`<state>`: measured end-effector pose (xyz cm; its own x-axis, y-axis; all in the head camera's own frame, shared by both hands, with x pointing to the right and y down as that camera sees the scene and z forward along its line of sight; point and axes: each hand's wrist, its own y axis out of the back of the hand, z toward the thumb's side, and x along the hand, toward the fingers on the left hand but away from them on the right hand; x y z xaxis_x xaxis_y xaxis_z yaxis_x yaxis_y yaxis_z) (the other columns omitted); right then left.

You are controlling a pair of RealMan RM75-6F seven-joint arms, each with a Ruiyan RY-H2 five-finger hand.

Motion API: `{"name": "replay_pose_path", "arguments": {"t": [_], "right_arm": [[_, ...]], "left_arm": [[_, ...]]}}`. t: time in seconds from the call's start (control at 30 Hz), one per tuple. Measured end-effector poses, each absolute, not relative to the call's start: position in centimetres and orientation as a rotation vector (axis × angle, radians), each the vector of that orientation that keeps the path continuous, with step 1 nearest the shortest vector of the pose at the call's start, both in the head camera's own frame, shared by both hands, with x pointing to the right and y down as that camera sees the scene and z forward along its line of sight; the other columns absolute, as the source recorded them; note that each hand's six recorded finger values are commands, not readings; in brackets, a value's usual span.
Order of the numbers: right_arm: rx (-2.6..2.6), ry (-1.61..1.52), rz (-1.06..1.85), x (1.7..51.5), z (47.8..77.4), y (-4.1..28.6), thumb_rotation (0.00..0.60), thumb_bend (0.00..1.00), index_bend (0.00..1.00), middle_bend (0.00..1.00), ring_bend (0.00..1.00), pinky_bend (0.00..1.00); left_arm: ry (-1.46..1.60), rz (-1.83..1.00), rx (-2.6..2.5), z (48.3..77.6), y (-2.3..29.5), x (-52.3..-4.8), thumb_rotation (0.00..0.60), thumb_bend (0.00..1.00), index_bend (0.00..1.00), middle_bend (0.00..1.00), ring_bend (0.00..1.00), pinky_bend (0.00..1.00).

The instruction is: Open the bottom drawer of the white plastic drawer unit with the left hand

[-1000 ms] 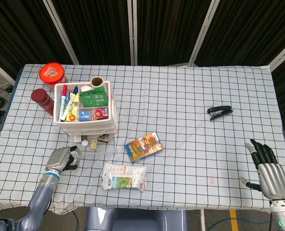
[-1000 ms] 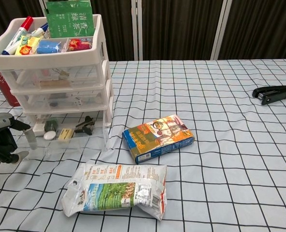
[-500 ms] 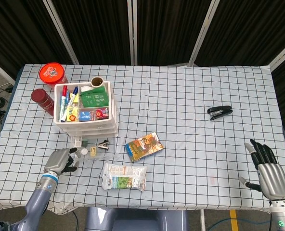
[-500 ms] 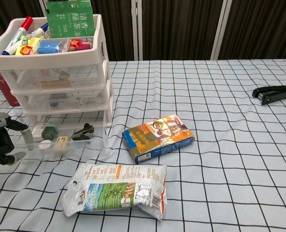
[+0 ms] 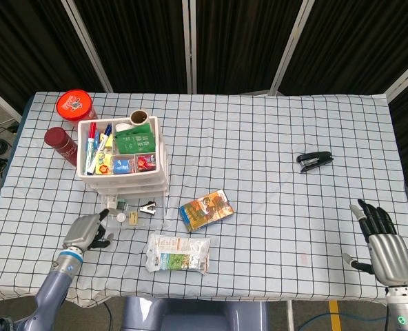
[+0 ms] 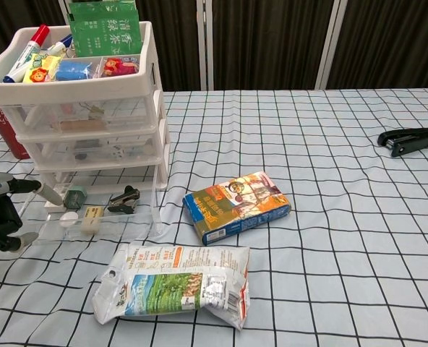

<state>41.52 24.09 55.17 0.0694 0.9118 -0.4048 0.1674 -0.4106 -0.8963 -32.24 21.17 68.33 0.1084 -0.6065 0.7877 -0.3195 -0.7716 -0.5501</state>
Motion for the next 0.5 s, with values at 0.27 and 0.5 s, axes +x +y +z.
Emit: {"name": "replay_pose_path", "arguments": {"t": [0.27,0.5], "right_arm": [[-1.670,-1.082,1.399,41.4,55.2,24.1,0.600,0.03,0.00,0.00,0.00,0.00],[-1.670,-1.080,1.406,41.5,55.3,24.2,0.600,0.03,0.00,0.00,0.00,0.00]], "left_arm": [[0.923,-1.588,-2.036,65.8,20.3,-32.2,0.600,0.31,0.21,0.97,0.95,0.83],[0.849,-1.468,-1.939,62.1,19.2,-32.3,0.600,0.18,0.19,0.96,0.95,0.83]]}}
